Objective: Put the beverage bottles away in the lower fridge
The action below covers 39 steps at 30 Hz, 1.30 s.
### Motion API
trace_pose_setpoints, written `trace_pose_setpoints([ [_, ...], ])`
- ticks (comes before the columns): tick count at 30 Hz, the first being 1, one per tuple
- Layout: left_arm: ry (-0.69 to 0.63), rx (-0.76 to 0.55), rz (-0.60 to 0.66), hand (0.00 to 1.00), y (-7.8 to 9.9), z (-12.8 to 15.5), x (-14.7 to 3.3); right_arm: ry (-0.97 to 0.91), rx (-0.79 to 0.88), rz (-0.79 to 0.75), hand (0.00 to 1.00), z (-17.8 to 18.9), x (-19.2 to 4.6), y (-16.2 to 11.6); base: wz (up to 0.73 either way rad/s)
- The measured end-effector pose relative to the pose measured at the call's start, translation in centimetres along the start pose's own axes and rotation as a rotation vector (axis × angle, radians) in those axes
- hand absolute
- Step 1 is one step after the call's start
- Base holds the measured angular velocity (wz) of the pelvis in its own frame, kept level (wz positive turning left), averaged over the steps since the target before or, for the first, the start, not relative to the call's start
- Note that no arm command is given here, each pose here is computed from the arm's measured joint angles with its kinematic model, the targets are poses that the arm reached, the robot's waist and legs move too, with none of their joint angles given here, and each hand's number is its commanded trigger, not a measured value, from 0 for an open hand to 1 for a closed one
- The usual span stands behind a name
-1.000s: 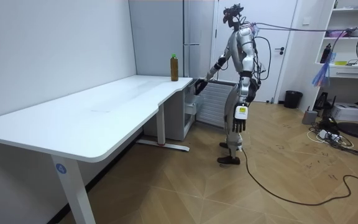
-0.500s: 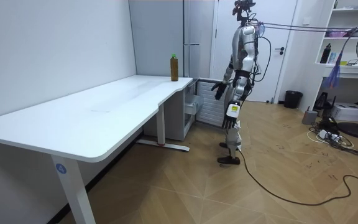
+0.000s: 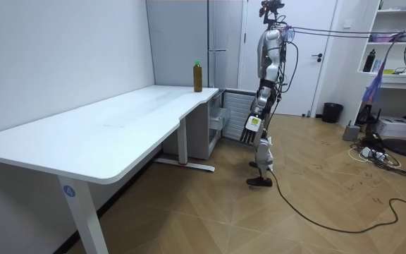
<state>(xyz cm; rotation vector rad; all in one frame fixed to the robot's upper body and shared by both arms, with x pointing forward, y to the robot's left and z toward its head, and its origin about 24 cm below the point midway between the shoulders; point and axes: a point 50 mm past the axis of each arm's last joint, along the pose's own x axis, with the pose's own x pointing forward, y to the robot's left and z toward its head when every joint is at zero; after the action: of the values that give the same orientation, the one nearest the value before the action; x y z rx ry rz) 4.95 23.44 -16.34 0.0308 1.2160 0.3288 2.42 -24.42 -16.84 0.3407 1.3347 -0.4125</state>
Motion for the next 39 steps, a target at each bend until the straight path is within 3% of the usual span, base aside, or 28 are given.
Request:
trace_pose_setpoints([
  [19,0.031,-0.066,0.189,0.0,1.2,0.1,0.0,0.018,-0.098,0.021,0.0,-0.1,0.0,0.3,-0.02],
  [26,-0.191,-0.177,0.304,0.0,1.7,5.4,-0.4,0.024,-0.104,0.021,0.0,-0.1,0.1,0.4,-0.02],
  [33,-0.271,-0.217,0.426,0.0,2.3,7.2,-1.0,0.026,-0.101,0.016,0.0,-0.3,0.0,0.2,-0.02],
  [39,-0.466,-0.324,0.543,0.0,3.8,10.6,-2.8,0.012,-0.119,0.005,0.0,-0.1,-0.1,-0.2,-0.06],
])
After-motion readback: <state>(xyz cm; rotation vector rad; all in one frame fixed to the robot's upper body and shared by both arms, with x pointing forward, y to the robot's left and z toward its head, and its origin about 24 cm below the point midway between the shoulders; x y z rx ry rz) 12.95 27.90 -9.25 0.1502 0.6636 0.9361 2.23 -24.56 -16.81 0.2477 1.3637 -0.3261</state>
